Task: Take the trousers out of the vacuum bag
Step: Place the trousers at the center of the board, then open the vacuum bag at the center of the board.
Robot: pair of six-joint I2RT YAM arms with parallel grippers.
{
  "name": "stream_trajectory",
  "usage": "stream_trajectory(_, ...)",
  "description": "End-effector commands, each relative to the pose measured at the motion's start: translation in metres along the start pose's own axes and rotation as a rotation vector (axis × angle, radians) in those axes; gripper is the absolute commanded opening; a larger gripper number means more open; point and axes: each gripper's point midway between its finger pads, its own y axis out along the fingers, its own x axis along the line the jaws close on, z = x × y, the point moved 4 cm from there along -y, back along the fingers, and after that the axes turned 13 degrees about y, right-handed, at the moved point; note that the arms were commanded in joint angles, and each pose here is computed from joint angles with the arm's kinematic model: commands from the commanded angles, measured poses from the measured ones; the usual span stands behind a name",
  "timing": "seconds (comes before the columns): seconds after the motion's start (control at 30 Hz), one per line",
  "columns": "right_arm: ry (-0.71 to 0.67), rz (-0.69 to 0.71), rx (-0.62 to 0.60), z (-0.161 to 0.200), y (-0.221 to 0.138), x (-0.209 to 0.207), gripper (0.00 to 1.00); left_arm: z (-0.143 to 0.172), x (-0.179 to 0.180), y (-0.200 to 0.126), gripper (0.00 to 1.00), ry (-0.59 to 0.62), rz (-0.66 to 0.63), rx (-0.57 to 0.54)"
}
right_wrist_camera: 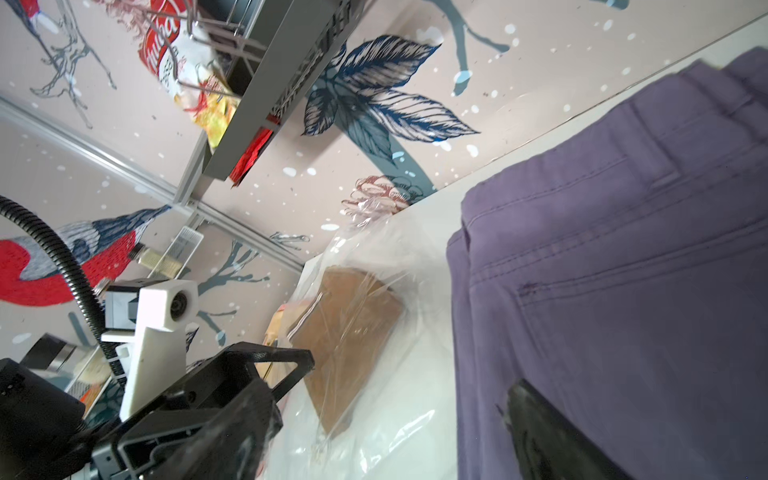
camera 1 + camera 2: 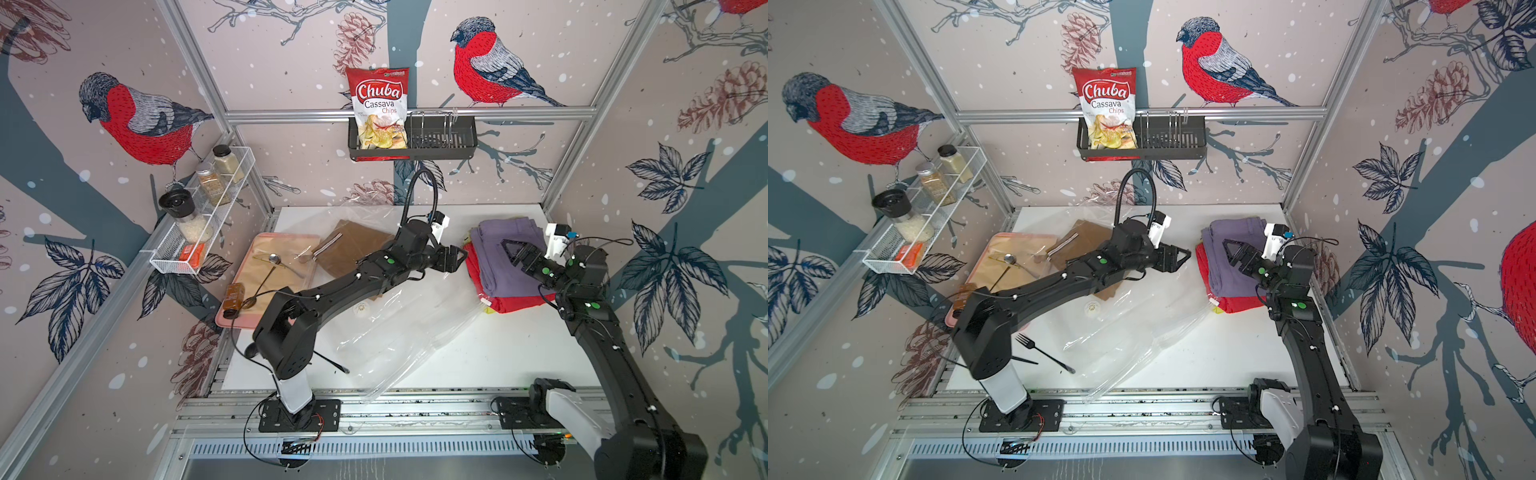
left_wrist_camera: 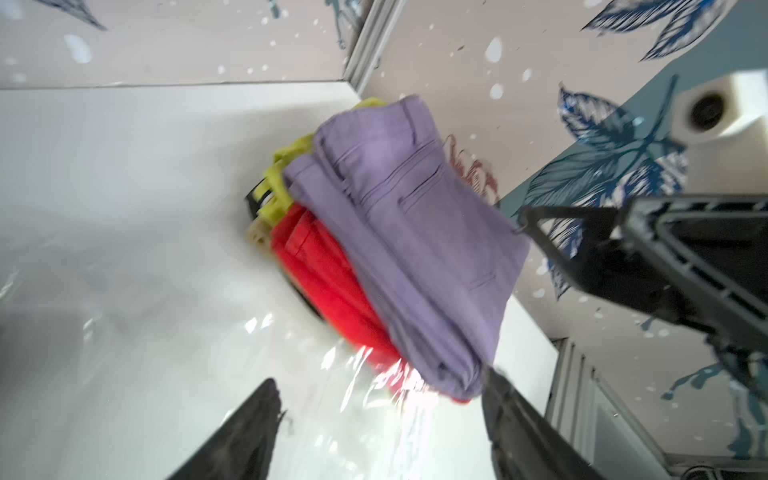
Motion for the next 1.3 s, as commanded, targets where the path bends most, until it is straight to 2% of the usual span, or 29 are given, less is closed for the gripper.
stream_trajectory(0.0, -0.005, 0.01, 0.047, 0.018, -0.005, 0.0, 0.89, 0.029, 0.007, -0.027, 0.94, 0.111, -0.138, 0.063)
stream_trajectory(0.03, -0.007, 0.007, 0.06, 0.025, -0.007, 0.001, 0.9, 0.039, 0.004, -0.036, 0.97, 0.128, -0.158, 0.08)
stream_trajectory(0.2, 0.049, -0.028, 0.158, 0.069, -0.017, 0.0, 0.9, 0.071, -0.021, -0.069, 0.98, 0.256, -0.286, 0.15)
stream_trajectory(0.33, 0.084, -0.049, 0.212, 0.104, -0.025, -0.004, 0.9, 0.098, -0.032, -0.08, 0.98, 0.282, -0.347, 0.212)
stream_trajectory(0.57, 0.075, 0.002, 0.268, 0.135, -0.035, -0.017, 0.91, 0.15, -0.058, -0.076, 0.98, 0.397, -0.411, 0.395)
stream_trajectory(0.7, 0.085, 0.022, 0.276, 0.142, -0.039, -0.023, 0.91, 0.169, -0.071, -0.067, 0.98, 0.432, -0.417, 0.438)
stream_trajectory(0.93, 0.091, 0.003, 0.297, 0.15, -0.043, -0.024, 0.91, 0.194, -0.058, -0.05, 0.98, 0.467, -0.576, 0.552)
stream_trajectory(1.07, 0.089, 0.002, 0.306, 0.154, -0.047, -0.026, 0.91, 0.2, -0.055, -0.044, 0.87, 0.462, -0.627, 0.586)
stream_trajectory(1.27, 0.103, -0.035, 0.348, 0.166, -0.053, -0.026, 0.91, 0.189, -0.051, -0.042, 0.55, 0.402, -0.637, 0.564)
